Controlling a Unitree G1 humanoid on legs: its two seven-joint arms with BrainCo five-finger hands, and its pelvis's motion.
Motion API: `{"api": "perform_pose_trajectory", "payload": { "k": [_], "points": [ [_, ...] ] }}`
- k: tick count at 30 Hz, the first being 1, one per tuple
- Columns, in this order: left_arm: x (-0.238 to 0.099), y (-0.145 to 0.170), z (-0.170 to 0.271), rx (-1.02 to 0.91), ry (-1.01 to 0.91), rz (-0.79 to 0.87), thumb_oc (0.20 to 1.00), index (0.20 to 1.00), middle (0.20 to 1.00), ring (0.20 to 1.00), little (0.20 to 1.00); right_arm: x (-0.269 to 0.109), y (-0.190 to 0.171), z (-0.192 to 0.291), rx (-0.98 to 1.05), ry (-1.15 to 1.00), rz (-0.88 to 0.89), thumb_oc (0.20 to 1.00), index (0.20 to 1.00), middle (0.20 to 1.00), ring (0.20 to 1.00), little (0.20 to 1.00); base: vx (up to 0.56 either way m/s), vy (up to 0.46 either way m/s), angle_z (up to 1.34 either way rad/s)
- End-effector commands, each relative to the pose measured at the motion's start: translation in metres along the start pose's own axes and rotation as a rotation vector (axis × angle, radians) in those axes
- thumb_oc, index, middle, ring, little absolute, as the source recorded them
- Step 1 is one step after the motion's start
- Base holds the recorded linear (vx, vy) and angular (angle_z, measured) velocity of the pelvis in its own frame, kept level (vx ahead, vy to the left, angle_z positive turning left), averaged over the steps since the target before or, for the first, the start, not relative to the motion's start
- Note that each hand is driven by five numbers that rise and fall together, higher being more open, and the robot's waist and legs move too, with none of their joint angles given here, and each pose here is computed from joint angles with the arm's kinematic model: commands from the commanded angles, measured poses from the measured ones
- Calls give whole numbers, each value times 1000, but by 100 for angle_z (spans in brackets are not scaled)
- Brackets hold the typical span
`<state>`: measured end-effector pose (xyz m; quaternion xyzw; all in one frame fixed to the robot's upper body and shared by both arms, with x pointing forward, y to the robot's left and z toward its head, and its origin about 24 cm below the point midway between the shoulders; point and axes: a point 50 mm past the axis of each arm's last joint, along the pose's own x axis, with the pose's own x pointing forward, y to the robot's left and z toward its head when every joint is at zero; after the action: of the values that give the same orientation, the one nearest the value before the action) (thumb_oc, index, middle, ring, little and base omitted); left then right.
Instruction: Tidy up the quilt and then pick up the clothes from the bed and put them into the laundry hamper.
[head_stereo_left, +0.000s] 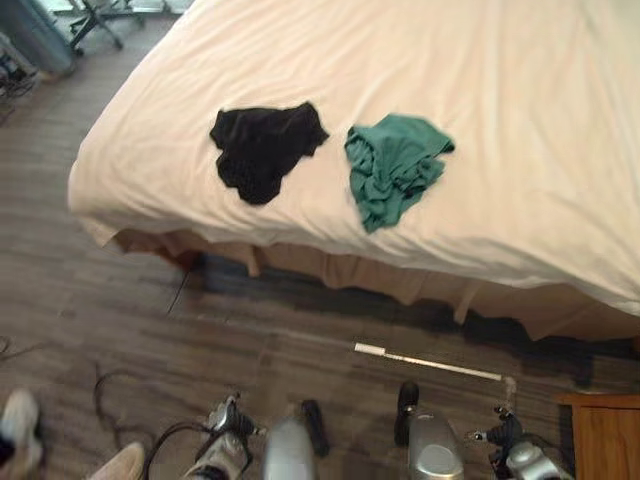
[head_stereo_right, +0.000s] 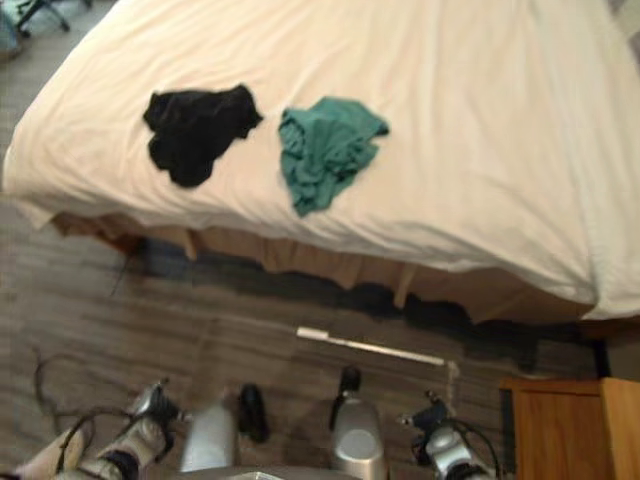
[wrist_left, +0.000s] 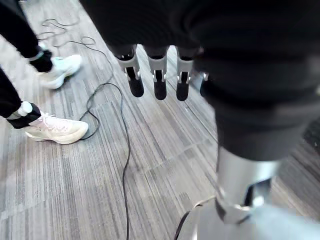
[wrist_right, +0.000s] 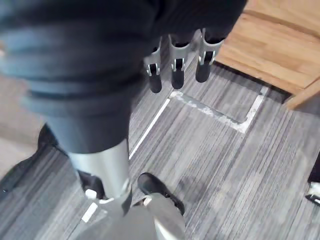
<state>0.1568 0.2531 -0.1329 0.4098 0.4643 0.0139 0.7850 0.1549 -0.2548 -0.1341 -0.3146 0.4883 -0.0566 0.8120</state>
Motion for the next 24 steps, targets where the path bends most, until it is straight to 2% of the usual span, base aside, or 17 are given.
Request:
{"api": "perform_pose_trajectory", "payload": {
  "k": [1, 4, 8, 10, 14, 19, 24],
  "points": [
    [2, 8, 6, -29, -34, 46, 1000, 1000, 1000, 1000, 1000, -1, -5, 11, -67, -87, -16, 1000, 1000, 1000, 1000, 1000, 267, 663, -164],
    [2, 4, 3, 13, -18, 42, 1000, 1000, 1000, 1000, 1000, -2, -2, -1, -39, -48, -10, 1000, 1000, 1000, 1000, 1000, 420, 1036, -103],
    [1, 3, 6, 153, -68, 9, 1000, 1000, 1000, 1000, 1000, -8, 7, -31, 69, 66, 12, 1000, 1000, 1000, 1000, 1000, 280, 591, -62],
    [5, 19, 10, 156, -84, 46, 1000, 1000, 1000, 1000, 1000, -6, 11, -14, 62, 30, 24, 1000, 1000, 1000, 1000, 1000, 139, 527, 21],
    [7, 27, 13, 133, -97, 53, 1000, 1000, 1000, 1000, 1000, -6, 13, 10, 91, -61, 33, 1000, 1000, 1000, 1000, 1000, 131, 569, -79],
    [10, 35, 9, 129, -60, 51, 1000, 1000, 1000, 1000, 1000, -6, 6, 10, 214, -72, 6, 1000, 1000, 1000, 1000, 1000, 125, 261, 15],
    [8, 43, -20, 34, 44, 82, 1000, 1000, 1000, 1000, 1000, -3, -13, -6, 276, -7, -72, 1000, 1000, 1000, 1000, 1000, 64, 34, 15]
  ]
}}
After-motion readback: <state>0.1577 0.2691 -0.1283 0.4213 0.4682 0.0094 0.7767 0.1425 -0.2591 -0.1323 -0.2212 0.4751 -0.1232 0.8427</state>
